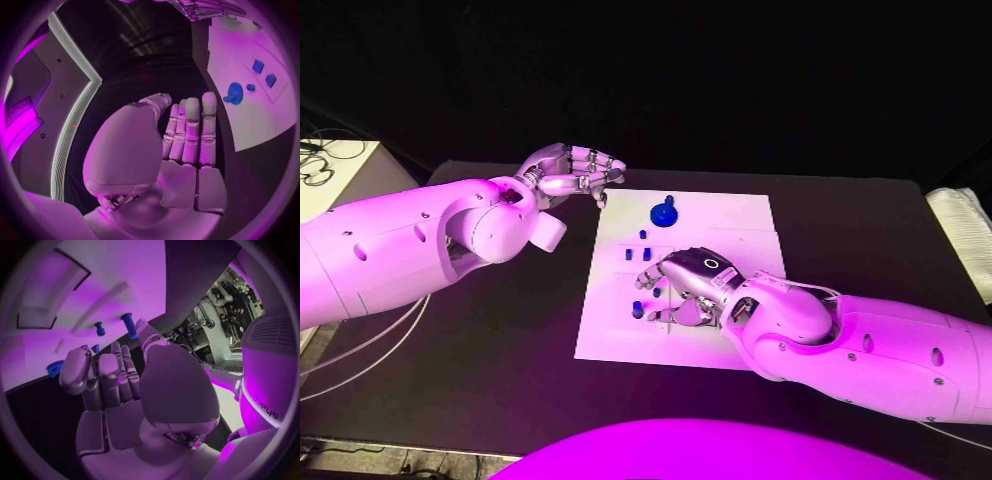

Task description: Assemble the parts on the task board

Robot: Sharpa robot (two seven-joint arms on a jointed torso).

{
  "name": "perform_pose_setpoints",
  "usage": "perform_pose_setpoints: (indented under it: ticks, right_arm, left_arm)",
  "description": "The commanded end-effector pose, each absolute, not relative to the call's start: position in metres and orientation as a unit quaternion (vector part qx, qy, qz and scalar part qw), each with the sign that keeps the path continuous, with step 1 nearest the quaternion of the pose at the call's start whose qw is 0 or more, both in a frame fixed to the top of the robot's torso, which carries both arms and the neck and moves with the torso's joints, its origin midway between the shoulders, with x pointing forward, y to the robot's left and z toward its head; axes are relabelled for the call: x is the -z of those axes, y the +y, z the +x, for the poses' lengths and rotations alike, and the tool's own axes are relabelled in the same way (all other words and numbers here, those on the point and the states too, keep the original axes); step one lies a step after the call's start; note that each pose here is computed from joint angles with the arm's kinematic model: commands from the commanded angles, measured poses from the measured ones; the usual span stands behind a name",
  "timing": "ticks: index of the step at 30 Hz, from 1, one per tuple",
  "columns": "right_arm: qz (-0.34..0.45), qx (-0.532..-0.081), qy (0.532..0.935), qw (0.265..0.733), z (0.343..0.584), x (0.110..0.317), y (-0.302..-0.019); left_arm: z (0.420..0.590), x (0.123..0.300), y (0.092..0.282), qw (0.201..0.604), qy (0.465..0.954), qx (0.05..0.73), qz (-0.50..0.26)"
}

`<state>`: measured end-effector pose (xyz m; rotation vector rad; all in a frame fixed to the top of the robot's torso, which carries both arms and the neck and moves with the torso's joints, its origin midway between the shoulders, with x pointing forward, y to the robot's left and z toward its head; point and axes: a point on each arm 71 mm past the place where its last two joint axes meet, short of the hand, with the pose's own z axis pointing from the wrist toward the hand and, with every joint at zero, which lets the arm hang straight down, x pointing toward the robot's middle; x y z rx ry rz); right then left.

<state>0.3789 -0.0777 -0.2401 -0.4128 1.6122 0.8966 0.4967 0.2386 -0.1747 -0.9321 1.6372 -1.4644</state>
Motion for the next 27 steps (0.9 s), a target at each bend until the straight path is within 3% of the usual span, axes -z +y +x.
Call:
perform_pose_setpoints:
  ticks: [1, 7, 15, 21, 27]
  right_arm:
    - [-0.108, -0.412, 0.682, 0.595, 0.386, 0.223, -0.095]
    - [0.030, -0.382, 0.728, 0.568, 0.408, 0.203, -0.155]
    - [0.097, -0.289, 0.794, 0.526, 0.408, 0.206, -0.225]
    - [0.098, -0.233, 0.806, 0.536, 0.397, 0.207, -0.255]
    - [0.087, -0.196, 0.814, 0.539, 0.387, 0.215, -0.261]
  left_arm:
    - [0.497, 0.174, 0.237, 0.364, 0.637, 0.575, -0.362]
    - [0.497, 0.175, 0.240, 0.365, 0.637, 0.573, -0.364]
    - [0.490, 0.181, 0.243, 0.360, 0.633, 0.578, -0.369]
    - [0.483, 0.188, 0.242, 0.353, 0.629, 0.583, -0.372]
    - [0.480, 0.192, 0.241, 0.350, 0.629, 0.585, -0.373]
